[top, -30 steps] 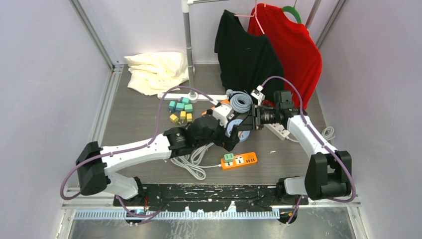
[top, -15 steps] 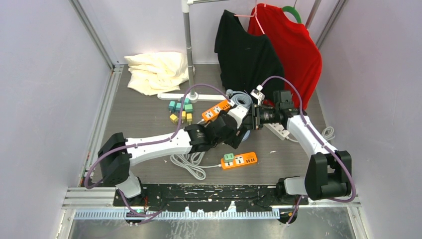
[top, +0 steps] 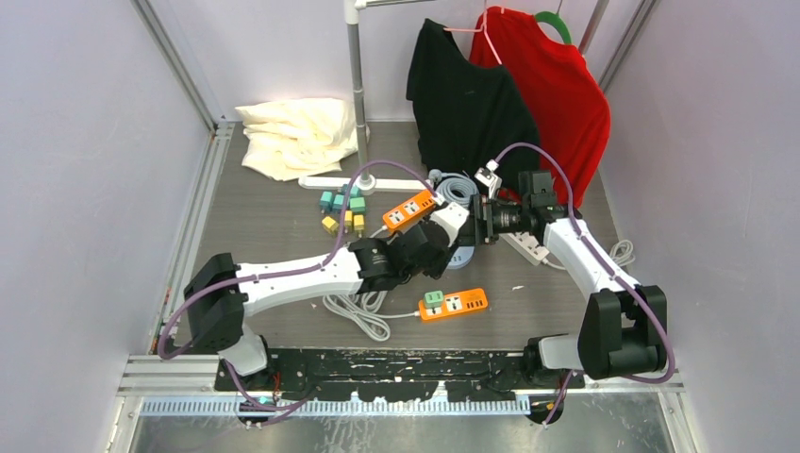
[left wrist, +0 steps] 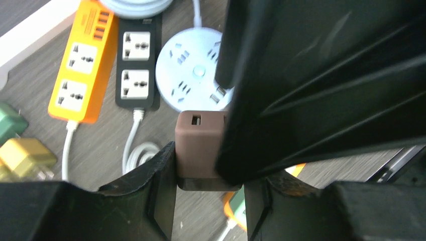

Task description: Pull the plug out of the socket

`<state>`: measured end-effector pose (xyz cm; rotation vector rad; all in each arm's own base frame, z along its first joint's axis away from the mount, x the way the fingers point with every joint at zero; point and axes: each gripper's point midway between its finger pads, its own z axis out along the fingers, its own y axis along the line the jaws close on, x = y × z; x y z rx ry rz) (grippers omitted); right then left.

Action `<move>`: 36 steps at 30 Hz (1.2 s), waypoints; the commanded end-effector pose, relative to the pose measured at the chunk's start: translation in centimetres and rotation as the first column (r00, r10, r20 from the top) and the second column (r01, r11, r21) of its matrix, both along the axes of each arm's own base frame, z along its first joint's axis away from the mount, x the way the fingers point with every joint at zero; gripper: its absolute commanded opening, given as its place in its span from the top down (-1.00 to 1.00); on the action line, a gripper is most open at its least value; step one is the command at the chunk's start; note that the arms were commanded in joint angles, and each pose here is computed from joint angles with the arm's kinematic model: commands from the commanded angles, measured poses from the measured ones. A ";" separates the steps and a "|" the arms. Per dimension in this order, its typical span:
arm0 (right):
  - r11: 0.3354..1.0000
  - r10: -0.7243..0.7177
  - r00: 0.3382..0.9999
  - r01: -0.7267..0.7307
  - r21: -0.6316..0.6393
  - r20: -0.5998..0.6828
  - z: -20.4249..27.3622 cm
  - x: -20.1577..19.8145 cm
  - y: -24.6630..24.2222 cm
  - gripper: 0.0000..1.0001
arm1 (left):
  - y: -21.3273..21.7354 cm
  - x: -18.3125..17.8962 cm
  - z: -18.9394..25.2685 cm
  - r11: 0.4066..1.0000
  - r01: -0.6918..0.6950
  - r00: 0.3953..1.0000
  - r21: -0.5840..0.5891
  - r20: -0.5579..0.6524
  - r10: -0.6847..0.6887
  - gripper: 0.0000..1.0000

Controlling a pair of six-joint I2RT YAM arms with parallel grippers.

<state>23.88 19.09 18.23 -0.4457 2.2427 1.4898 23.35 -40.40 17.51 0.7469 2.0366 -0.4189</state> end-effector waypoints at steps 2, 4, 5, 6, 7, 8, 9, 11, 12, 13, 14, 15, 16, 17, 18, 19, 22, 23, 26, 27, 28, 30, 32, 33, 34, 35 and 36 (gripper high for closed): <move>0.999 0.042 0.988 -0.044 0.013 0.151 2.3 -0.3 -0.1 -1.00 | 4.3 0.1 0.3 0.996 -0.085 0.996 -0.026 0.012 0.085 1.00; 0.999 0.038 0.986 -0.039 0.006 0.164 2.3 -0.2 -0.4 -0.99 | 6.5 -0.1 0.0 0.992 -0.111 0.994 -0.052 -0.010 0.111 1.00; 0.999 0.037 0.984 -0.037 -0.002 0.174 2.2 -0.2 -0.5 -1.00 | 7.7 0.0 -0.3 0.988 -0.139 0.990 -0.060 -0.022 0.138 1.00; 0.999 0.033 0.983 -0.030 -0.017 0.179 2.1 -0.1 -0.7 -1.00 | 9.0 0.2 -0.6 0.983 -0.170 0.985 -0.068 -0.036 0.168 1.00; 0.999 0.033 0.980 -0.028 -0.033 0.194 1.9 0.0 -0.9 -0.99 | 10.4 0.5 -0.8 0.976 -0.201 0.979 -0.080 -0.049 0.198 1.00; 0.999 0.031 0.978 -0.023 -0.044 0.204 1.9 0.1 -1.1 -1.00 | 11.5 0.8 -1.1 0.971 -0.223 0.974 -0.091 -0.063 0.218 1.00; 0.999 0.029 0.978 -0.019 -0.049 0.208 1.9 0.2 -1.2 -0.99 | 12.9 1.4 -0.6 0.959 -0.252 0.967 -0.126 -0.066 0.245 1.00; 0.999 0.022 0.977 -0.011 -0.051 0.213 1.9 0.3 -1.4 -0.99 | 15.7 2.8 -0.8 0.930 -0.319 0.947 -0.184 -0.102 0.304 1.00; 0.999 0.017 0.977 -0.006 -0.053 0.215 1.9 0.5 -1.5 -1.00 | 17.2 3.6 -1.0 0.906 -0.363 0.931 -0.218 -0.130 0.342 1.00; 0.999 0.013 0.977 -0.002 -0.053 0.215 1.9 0.5 -1.6 -0.99 | 19.7 5.0 -1.6 0.863 -0.438 0.898 -0.250 -0.171 0.406 1.00; 0.998 0.006 0.977 0.006 -0.056 0.214 1.8 0.6 -1.8 -0.99 | 21.3 5.9 -1.6 0.824 -0.487 0.873 -0.288 -0.197 0.447 1.00; 0.998 0.001 0.976 0.012 -0.058 0.216 1.8 0.8 -1.9 -0.99 | 23.0 6.8 -1.9 0.782 -0.536 0.844 -0.320 -0.227 0.486 1.00; 0.998 -0.005 0.977 0.018 -0.059 0.212 1.7 0.8 -2.1 -0.99 | 24.2 7.5 -1.8 0.742 -0.568 0.823 -0.357 -0.255 0.508 1.00; 0.998 -0.009 0.977 0.022 -0.058 0.213 1.7 0.9 -2.2 -0.99 | 25.7 8.5 -1.9 0.690 -0.615 0.789 -0.383 -0.281 0.547 1.00; 0.998 -0.013 0.977 0.026 -0.059 0.214 1.7 1.0 -2.3 -0.99 | 26.8 9.2 -2.5 0.652 -0.651 0.759 -0.389 -0.313 0.571 1.00; 0.998 -0.016 0.976 0.030 -0.060 0.215 1.7 1.1 -2.4 -0.99 | 28.0 9.9 -2.9 0.612 -0.689 0.725 -0.389 -0.340 0.599 1.00; 0.997 -0.023 0.975 0.039 -0.068 0.220 1.7 1.2 -2.6 -0.99 | 30.4 11.5 -4.9 0.529 -0.769 0.639 -0.359 -0.406 0.654 1.00; 0.997 -0.026 0.974 0.043 -0.071 0.226 1.8 1.2 -2.6 -1.00 | 31.0 12.0 -5.5 0.511 -0.790 0.613 -0.340 -0.422 0.668 1.00; 0.995 -0.036 0.970 0.056 -0.079 0.239 1.8 1.4 -2.9 -1.00 | 32.3 13.3 -7.5 0.455 -0.850 0.527 -0.267 -0.450 0.721 1.00; 0.995 -0.040 0.970 0.061 -0.081 0.239 1.8 1.5 -3.1 -0.99 | 32.5 13.7 -8.0 0.442 -0.863 0.505 -0.245 -0.455 0.733 1.00; 0.995 -0.044 0.970 0.065 -0.081 0.237 1.8 1.6 -3.2 -1.00 | 32.6 14.2 -8.1 0.431 -0.872 0.489 -0.233 -0.458 0.743 1.00; 0.994 -0.050 0.970 0.072 -0.083 0.236 1.7 1.7 -3.3 -0.99 | 33.0 14.8 -9.1 0.416 -0.890 0.453 -0.186 -0.463 0.762 1.00; 0.993 -0.057 0.971 0.078 -0.084 0.234 1.7 1.8 -3.5 -0.99 | 33.0 15.3 -9.9 0.418 -0.896 0.437 -0.150 -0.468 0.768 1.00; 0.993 -0.059 0.971 0.080 -0.084 0.233 1.6 1.9 -3.5 -0.99 | 32.9 15.5 -10.2 0.422 -0.895 0.437 -0.143 -0.472 0.766 0.99; 0.993 -0.060 0.971 0.082 -0.083 0.232 1.6 1.9 -3.6 -0.99 | 32.9 15.7 -10.5 0.420 -0.896 0.435 -0.144 -0.474 0.766 0.98; 0.993 -0.061 0.971 0.082 -0.083 0.231 1.6 1.9 -3.6 -1.00 | 32.8 15.9 -10.7 0.416 -0.897 0.433 -0.147 -0.474 0.766 0.96; 0.993 -0.061 0.971 0.082 -0.083 0.229 1.5 1.9 -3.6 -1.00 | 32.9 16.0 -10.9 0.411 -0.900 0.429 -0.146 -0.474 0.769 0.96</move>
